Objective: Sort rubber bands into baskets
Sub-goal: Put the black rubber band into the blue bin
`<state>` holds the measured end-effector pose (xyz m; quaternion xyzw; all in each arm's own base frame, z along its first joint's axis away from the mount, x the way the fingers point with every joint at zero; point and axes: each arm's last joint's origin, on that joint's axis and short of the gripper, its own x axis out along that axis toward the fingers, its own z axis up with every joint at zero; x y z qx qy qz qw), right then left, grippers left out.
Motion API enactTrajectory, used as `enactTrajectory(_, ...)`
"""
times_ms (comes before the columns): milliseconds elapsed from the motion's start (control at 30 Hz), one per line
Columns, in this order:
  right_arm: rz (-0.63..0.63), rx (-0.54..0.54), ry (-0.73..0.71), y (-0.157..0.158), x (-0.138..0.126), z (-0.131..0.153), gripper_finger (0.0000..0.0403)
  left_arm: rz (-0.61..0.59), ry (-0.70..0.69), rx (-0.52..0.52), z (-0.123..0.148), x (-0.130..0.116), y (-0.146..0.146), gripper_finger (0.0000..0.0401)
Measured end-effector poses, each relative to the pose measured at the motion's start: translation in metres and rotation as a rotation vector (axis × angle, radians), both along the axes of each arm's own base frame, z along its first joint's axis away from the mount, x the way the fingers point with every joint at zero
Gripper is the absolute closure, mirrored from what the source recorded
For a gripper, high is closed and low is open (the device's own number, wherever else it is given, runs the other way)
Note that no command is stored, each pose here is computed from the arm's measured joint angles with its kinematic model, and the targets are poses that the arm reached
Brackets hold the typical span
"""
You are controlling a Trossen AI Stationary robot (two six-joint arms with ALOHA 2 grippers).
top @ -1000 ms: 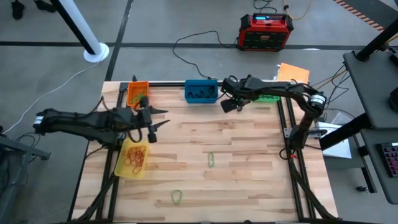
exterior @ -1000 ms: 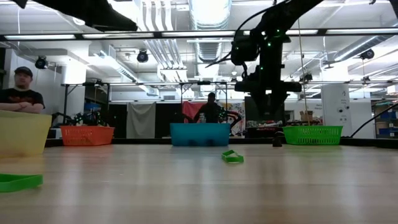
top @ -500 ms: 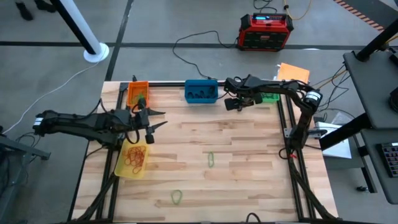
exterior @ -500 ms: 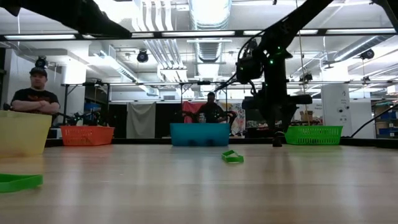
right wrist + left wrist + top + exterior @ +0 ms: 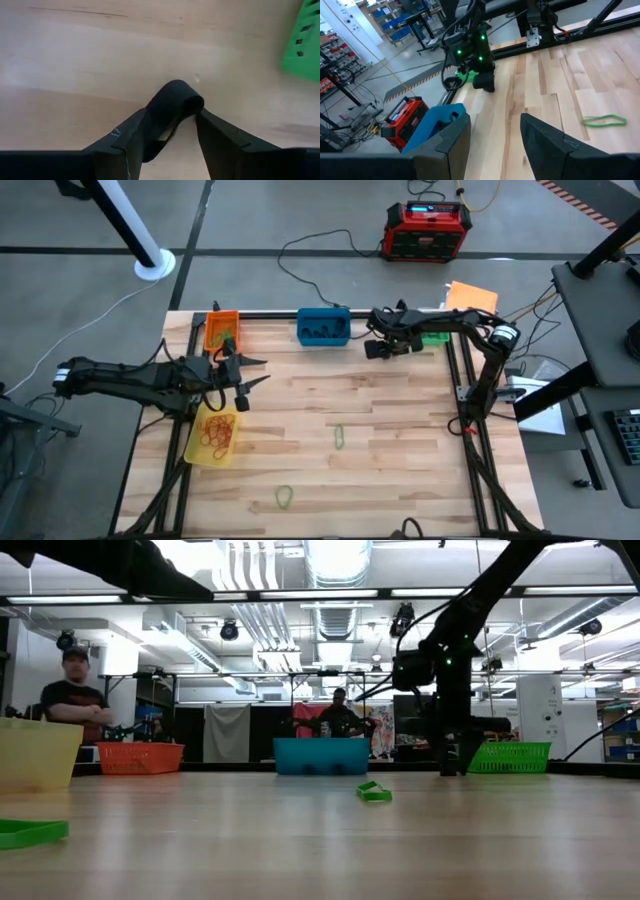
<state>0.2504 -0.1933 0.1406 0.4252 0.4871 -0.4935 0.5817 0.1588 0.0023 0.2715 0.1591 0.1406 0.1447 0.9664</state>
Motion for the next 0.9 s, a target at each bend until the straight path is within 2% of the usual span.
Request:
enactTrajectory(133, 0.016, -0.017, -0.015, 0.002, -0.002, -0.006, 0.0264, 0.000, -0.007, 0.000, 0.000, 0.002, 0.000, 0.0244)
enactTrajectory(333, 0.077, -0.029, -0.010, 0.006, -0.001, -0.009, 0.0364, 0.003, 0.002, -0.009, -0.002, 0.005, 0.000, 0.0244)
enactTrajectory(400, 0.101, -0.032, -0.008, 0.007, 0.001, -0.007, 0.0384, 0.005, 0.005, -0.014, -0.002, 0.006, 0.000, 0.0244)
enactTrajectory(533, 0.139, -0.033, -0.023, 0.011, 0.008, 0.007, 0.0391, 0.008, 0.019, -0.022, -0.005, 0.009, 0.000, 0.0244)
enactTrajectory(667, 0.208, -0.079, -0.065, 0.015, 0.021, 0.036, 0.0393, 0.012, 0.032, -0.036, -0.008, 0.012, 0.000, 0.0244)
enactTrajectory(800, 0.297, -0.206, -0.092, 0.014, 0.040, 0.066, 0.0393, 0.013, 0.031, -0.039, -0.009, 0.016, -0.001, 0.0244)
enactTrajectory(900, 0.428, -0.350, -0.156, 0.010, 0.057, 0.087, 0.0393, 0.012, 0.024, -0.040, -0.009, 0.019, -0.001, 0.0244)
